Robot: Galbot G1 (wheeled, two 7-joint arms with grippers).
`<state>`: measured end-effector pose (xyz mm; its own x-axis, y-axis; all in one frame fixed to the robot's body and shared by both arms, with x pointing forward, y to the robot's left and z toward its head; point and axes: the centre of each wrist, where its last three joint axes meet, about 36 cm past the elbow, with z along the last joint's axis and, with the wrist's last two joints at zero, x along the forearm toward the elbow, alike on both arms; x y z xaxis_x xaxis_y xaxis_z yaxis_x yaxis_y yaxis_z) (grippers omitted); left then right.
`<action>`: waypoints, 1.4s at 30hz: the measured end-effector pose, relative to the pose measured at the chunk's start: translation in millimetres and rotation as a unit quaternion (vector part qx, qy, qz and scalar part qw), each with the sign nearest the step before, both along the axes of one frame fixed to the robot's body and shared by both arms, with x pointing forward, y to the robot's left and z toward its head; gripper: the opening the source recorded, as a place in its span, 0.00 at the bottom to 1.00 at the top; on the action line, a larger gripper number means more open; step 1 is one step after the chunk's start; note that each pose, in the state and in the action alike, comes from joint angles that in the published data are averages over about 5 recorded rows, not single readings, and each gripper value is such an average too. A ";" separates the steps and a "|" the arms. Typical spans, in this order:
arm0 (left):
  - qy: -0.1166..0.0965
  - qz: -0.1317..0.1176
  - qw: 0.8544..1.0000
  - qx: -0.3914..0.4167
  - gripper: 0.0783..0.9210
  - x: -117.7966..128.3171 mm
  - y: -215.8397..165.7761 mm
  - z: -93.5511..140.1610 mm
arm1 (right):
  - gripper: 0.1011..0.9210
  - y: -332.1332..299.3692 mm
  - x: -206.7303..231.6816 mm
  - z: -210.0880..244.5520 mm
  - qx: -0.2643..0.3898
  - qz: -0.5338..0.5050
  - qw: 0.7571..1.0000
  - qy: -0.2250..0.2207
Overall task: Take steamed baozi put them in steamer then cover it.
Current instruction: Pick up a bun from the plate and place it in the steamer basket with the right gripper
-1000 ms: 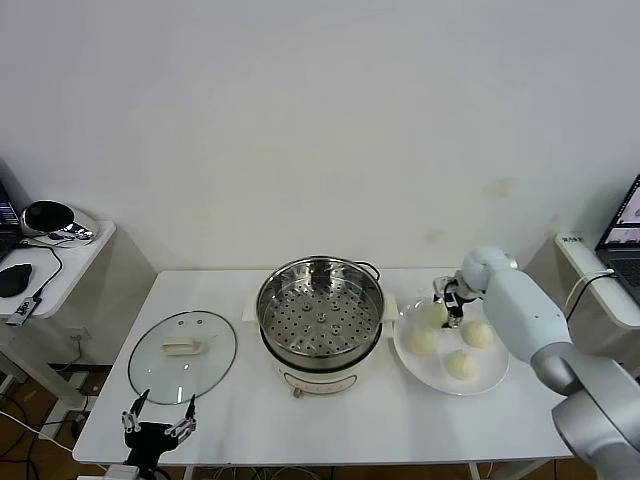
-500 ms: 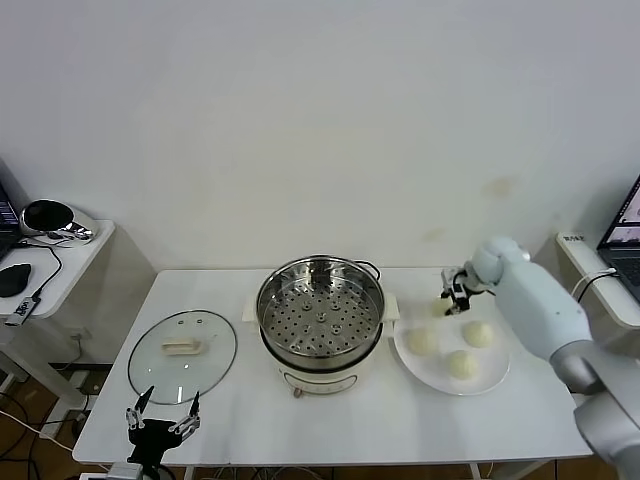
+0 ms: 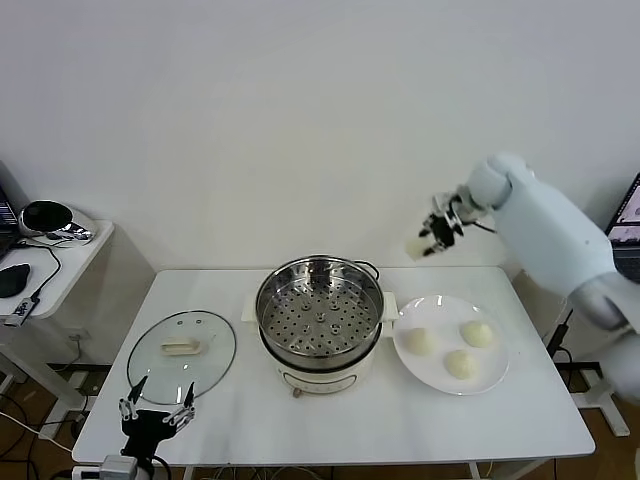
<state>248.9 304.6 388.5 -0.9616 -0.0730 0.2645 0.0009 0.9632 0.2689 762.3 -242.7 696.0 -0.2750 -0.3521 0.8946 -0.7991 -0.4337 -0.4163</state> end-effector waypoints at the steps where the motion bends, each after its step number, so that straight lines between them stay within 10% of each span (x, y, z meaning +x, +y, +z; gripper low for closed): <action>1: -0.001 0.001 1.000 0.000 0.88 -0.4 -0.2 0.7 | 0.38 10.0 1.8 3.1 0.000 0.025 1.000 0.000; 18: -0.002 0.008 1.000 -0.004 0.88 -7.0 -3.7 3.9 | 0.39 152.3 -6.1 -1.0 -0.072 0.336 0.939 -0.019; 42: 0.007 0.015 1.000 -0.008 0.88 -5.7 -3.5 -5.9 | 0.49 201.7 -17.7 -73.2 -0.165 0.407 0.898 -0.034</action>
